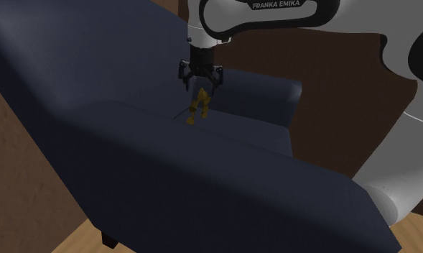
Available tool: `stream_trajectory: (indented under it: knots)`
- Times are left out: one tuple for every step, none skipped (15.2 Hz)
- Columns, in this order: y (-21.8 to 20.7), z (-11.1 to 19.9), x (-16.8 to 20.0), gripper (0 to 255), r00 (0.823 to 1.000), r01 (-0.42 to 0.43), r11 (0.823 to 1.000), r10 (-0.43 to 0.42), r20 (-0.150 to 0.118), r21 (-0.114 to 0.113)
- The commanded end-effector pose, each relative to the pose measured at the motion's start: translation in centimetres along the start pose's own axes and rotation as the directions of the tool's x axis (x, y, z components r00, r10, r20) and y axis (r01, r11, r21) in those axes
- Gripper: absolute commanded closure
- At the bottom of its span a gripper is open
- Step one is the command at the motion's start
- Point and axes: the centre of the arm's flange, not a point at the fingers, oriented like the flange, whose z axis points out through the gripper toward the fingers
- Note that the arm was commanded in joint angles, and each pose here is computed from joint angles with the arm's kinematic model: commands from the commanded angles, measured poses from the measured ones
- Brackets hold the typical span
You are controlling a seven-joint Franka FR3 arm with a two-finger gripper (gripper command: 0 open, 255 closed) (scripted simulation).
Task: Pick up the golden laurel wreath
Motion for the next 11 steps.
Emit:
stream_trajectory:
  knots:
    - [-0.3, 0.8, 0.0, 0, 1.0, -0.01, 1.0, 0.01, -0.003, 0.0]
    - [-0.3, 1.4, -0.1, 0, 1.0, -0.01, 1.0, 0.01, -0.003, 0.0]
    - [-0.4, 1.9, -0.3, 0, 1.0, -0.01, 1.0, 0.01, -0.003, 0.0]
    - [-0.4, 2.4, -0.4, 0, 1.0, -0.01, 1.0, 0.01, -0.003, 0.0]
    - [-0.4, 2.9, -0.5, 0, 1.0, -0.01, 1.0, 0.01, -0.003, 0.0]
    - [-0.4, 3.7, -0.7, 0, 1.0, -0.01, 1.0, 0.01, -0.003, 0.0]
    - [-0.4, 3.7, -0.7, 0, 1.0, -0.01, 1.0, 0.01, -0.003, 0.0]
    - [-0.4, 3.7, -0.7, 0, 1.0, -0.01, 1.0, 0.01, -0.003, 0.0]
    - [-0.4, 3.8, -0.8, 255, 1.0, -0.01, 1.0, 0.01, -0.003, 0.0]
    - [-0.4, 3.8, -0.7, 255, 1.0, -0.01, 1.0, 0.01, -0.003, 0.0]
    - [-0.4, 3.8, -0.8, 255, 1.0, -0.01, 1.0, 0.01, -0.003, 0.0]
